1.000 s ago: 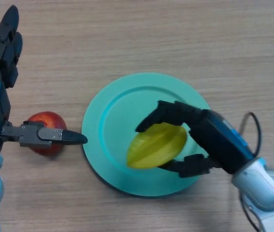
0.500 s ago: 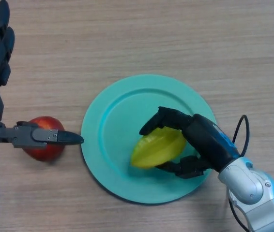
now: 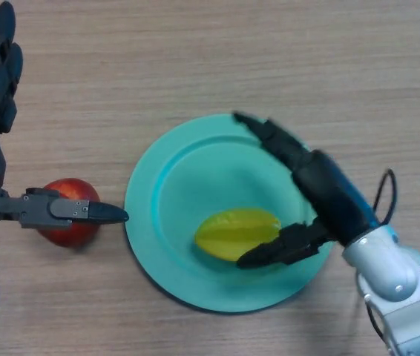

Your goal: Pick up the yellow starfruit and place it on the plate

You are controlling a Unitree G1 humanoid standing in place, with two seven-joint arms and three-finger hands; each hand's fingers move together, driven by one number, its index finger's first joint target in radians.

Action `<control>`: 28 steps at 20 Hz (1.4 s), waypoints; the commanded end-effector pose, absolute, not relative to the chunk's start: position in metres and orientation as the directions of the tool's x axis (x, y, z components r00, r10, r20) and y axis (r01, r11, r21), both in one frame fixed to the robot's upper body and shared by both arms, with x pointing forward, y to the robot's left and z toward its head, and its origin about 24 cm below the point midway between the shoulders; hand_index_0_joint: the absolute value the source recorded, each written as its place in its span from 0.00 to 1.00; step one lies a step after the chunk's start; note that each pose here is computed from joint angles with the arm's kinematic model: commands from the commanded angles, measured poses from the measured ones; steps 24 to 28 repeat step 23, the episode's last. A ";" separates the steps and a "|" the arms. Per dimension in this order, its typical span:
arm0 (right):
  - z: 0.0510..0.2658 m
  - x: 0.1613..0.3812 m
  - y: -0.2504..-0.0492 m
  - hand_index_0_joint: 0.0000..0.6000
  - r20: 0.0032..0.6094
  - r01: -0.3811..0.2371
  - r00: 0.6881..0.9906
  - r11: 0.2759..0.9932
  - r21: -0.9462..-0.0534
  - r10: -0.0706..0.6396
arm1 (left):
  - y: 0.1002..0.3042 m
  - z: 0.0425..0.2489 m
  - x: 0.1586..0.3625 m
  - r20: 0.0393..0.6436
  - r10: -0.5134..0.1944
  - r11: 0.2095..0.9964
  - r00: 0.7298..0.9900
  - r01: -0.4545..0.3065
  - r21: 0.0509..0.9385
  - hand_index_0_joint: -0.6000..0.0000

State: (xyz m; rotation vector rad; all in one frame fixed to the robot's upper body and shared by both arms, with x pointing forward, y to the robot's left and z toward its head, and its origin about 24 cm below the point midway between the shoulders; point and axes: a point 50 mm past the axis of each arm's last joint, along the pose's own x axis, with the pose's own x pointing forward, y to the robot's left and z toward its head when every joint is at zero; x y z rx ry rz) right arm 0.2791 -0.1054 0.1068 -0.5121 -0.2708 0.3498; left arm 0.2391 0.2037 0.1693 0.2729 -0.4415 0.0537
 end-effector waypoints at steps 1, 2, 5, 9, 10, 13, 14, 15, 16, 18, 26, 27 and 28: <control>0.157 0.275 -0.121 0.00 0.398 -0.139 0.851 0.878 -0.459 0.342 | 0.209 0.201 0.227 0.602 -0.012 0.948 0.798 -0.184 0.261 1.00; 0.162 0.273 -0.126 0.00 0.411 -0.127 0.846 0.876 -0.465 0.340 | 0.209 0.200 0.226 0.600 -0.012 0.948 0.800 -0.182 0.262 1.00; 0.176 0.263 -0.149 0.00 0.441 -0.084 0.841 0.882 -0.464 0.312 | 0.210 0.195 0.227 0.586 -0.005 0.952 0.811 -0.175 0.251 1.00; 0.188 0.246 -0.172 0.00 0.442 -0.059 0.867 0.928 -0.369 0.231 | 0.209 0.190 0.228 0.559 0.000 0.961 0.829 -0.154 0.228 1.00; 0.188 0.244 -0.175 0.00 0.443 -0.048 0.869 0.929 -0.366 0.220 | 0.209 0.189 0.229 0.552 0.000 0.963 0.834 -0.150 0.226 1.00; 0.184 0.236 -0.183 0.00 0.438 -0.040 0.874 0.931 -0.363 0.209 | 0.208 0.185 0.228 0.525 -0.017 0.967 0.851 -0.120 0.225 1.00; 0.183 0.235 -0.184 0.00 0.435 -0.046 0.876 0.933 -0.358 0.210 | 0.207 0.184 0.229 0.526 -0.024 0.966 0.850 -0.116 0.231 1.00; 0.181 0.235 -0.183 0.00 0.433 -0.053 0.876 0.935 -0.350 0.211 | 0.207 0.184 0.230 0.528 -0.031 0.964 0.848 -0.114 0.239 1.00; 0.181 0.234 -0.183 0.00 0.433 -0.058 0.876 0.936 -0.348 0.215 | 0.206 0.183 0.232 0.527 -0.033 0.962 0.849 -0.116 0.247 1.00; 0.180 0.233 -0.184 0.00 0.429 -0.068 0.877 0.939 -0.338 0.218 | 0.204 0.179 0.234 0.524 -0.027 0.958 0.851 -0.127 0.257 1.00; 0.181 0.232 -0.182 0.00 0.426 -0.074 0.878 0.942 -0.328 0.217 | 0.196 0.179 0.238 0.509 -0.044 0.951 0.859 -0.119 0.284 1.00; 0.181 0.232 -0.182 0.00 0.426 -0.074 0.878 0.942 -0.328 0.217 | 0.196 0.179 0.238 0.509 -0.044 0.951 0.859 -0.119 0.284 1.00; 0.181 0.232 -0.182 0.00 0.426 -0.074 0.878 0.942 -0.328 0.217 | 0.196 0.179 0.238 0.509 -0.044 0.951 0.859 -0.119 0.284 1.00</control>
